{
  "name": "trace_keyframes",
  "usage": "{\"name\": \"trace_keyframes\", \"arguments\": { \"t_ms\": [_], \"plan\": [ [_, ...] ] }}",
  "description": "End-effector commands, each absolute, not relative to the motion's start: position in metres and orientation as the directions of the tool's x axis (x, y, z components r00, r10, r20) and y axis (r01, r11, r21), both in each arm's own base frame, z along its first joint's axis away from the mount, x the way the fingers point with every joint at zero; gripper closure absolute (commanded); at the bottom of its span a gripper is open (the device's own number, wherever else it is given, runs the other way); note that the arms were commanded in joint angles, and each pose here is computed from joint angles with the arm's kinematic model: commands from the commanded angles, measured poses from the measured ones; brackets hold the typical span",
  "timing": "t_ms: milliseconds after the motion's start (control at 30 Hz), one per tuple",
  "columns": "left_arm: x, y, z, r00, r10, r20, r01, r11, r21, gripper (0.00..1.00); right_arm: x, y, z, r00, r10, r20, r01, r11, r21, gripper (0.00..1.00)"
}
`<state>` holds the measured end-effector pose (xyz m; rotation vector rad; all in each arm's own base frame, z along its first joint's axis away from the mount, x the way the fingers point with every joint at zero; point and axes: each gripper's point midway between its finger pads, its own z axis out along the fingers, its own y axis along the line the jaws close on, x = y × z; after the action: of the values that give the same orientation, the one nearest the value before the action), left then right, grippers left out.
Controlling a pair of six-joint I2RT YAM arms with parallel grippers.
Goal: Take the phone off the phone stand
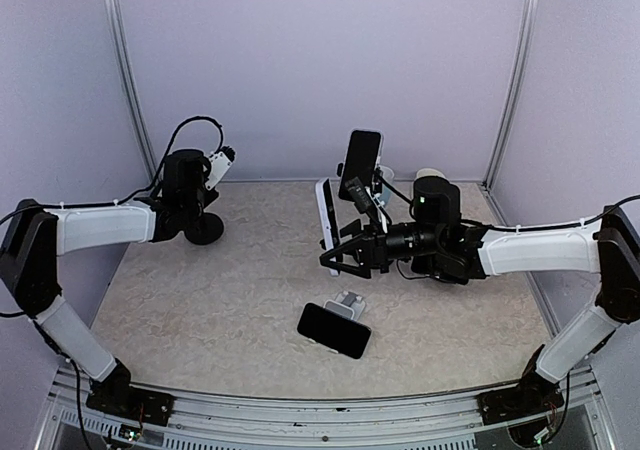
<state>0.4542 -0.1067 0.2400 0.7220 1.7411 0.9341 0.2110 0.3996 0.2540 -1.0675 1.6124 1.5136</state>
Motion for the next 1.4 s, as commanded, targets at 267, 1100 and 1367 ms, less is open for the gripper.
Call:
{"name": "trace_keyframes", "arguments": {
  "t_ms": [267,1100,1367],
  "plan": [
    [0.514,-0.100,0.290,-0.198,0.733,-0.651,-0.114,0.642,0.758,0.99,0.208,0.397,0.285,-0.360,-0.065,-0.931,-0.930,-0.049,0.364,0.96],
    [0.507,-0.091,0.246,-0.257,0.659,-0.707,-0.068,0.718,0.693,0.21,0.225,0.408,0.283,-0.355,-0.120,-0.927,-0.934,0.007,0.357,0.96],
    [0.465,-0.066,0.255,-0.344,0.487,-0.803,-0.212,0.793,0.571,0.12,0.225,0.420,0.281,-0.344,-0.142,-0.928,-0.937,-0.003,0.348,0.96]
  ]
}}
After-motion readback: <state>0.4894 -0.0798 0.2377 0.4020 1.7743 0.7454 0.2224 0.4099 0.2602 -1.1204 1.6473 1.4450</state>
